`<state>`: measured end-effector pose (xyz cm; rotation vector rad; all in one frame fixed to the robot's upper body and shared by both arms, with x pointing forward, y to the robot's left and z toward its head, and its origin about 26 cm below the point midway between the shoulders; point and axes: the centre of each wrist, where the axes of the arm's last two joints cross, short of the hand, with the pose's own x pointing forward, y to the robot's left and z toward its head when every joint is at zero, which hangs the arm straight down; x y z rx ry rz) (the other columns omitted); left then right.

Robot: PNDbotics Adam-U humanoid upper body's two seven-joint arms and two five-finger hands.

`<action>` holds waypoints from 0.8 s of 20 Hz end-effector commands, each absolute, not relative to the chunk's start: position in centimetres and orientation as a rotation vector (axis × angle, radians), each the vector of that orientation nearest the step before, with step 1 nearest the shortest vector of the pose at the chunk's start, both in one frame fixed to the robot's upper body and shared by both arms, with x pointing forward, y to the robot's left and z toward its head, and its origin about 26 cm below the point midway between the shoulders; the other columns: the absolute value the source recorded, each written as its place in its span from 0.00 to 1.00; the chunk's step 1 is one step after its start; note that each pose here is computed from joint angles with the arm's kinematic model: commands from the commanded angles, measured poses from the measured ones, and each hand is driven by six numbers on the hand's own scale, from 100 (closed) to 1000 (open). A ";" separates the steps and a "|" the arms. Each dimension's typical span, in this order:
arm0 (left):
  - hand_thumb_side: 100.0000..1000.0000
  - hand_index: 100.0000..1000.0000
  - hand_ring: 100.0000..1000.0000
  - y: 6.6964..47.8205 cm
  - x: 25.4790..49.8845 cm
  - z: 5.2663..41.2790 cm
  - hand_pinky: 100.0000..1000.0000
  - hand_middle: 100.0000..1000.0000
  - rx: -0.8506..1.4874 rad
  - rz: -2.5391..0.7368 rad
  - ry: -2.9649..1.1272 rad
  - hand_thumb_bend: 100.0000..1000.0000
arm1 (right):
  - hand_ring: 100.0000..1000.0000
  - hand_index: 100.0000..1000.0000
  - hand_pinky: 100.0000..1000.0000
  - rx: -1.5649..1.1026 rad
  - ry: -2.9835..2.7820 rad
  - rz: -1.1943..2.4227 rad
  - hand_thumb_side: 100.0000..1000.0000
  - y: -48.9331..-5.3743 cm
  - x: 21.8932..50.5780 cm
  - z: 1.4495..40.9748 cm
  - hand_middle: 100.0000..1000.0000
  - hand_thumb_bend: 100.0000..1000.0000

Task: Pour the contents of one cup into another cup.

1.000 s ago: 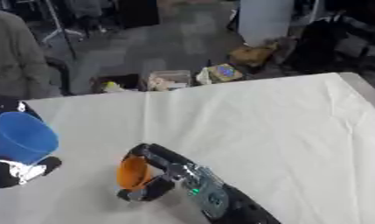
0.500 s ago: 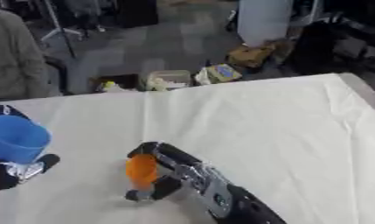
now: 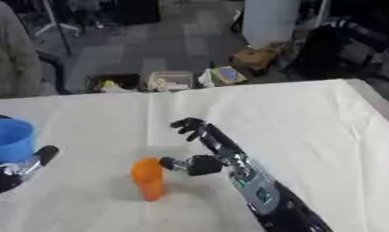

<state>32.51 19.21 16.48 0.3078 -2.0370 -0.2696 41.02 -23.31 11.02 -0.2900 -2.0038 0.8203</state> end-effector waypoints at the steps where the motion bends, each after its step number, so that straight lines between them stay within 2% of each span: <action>1: 0.00 0.48 0.25 19.0 33.9 14.1 0.40 0.19 0.298 -0.136 -2.054 0.63 | 0.75 0.84 0.63 -0.358 -2.066 0.567 0.54 -25.8 40.8 13.5 0.77 0.53; 3: 0.00 0.49 0.28 18.5 34.9 12.0 0.42 0.21 0.295 -0.107 -2.029 0.65 | 0.74 0.84 0.62 -0.385 -2.092 0.420 0.53 -26.8 40.4 14.1 0.76 0.51; 5: 0.00 0.51 0.32 18.0 35.9 10.5 0.44 0.25 0.299 -0.130 -2.009 0.71 | 0.74 0.83 0.62 -0.394 -2.120 0.328 0.53 -27.2 40.0 14.8 0.75 0.51; 7: 0.11 0.54 0.37 17.5 36.9 9.6 0.47 0.30 0.306 -0.176 -1.999 0.79 | 0.74 0.83 0.61 -0.390 -2.146 0.269 0.52 -27.3 39.5 15.4 0.75 0.50; 8: 0.13 0.54 0.37 17.4 37.3 9.3 0.47 0.30 0.313 -0.199 -1.997 0.81 | 0.74 0.83 0.61 -0.387 -2.155 0.250 0.52 -27.3 39.3 15.6 0.75 0.50; 9: 0.18 0.57 0.41 17.2 37.8 9.2 0.49 0.34 0.327 -0.232 -2.001 0.93 | 0.74 0.83 0.61 -0.381 -2.164 0.232 0.52 -27.2 39.1 15.7 0.74 0.50; 11: 0.21 0.60 0.45 17.1 38.7 9.3 0.52 0.38 0.377 -0.301 -2.014 1.00 | 0.73 0.83 0.60 -0.371 -2.173 0.208 0.52 -27.1 38.8 15.9 0.74 0.49; 14: 0.19 0.67 0.53 17.3 39.7 9.4 0.56 0.46 0.489 -0.384 -2.023 1.00 | 0.73 0.82 0.60 -0.354 -2.177 0.184 0.52 -27.0 38.4 15.9 0.73 0.48; 16: 0.26 0.68 0.55 17.5 40.1 9.2 0.58 0.48 0.562 -0.439 -2.021 1.00 | 0.73 0.82 0.59 -0.348 -2.174 0.175 0.52 -27.0 38.3 15.8 0.73 0.48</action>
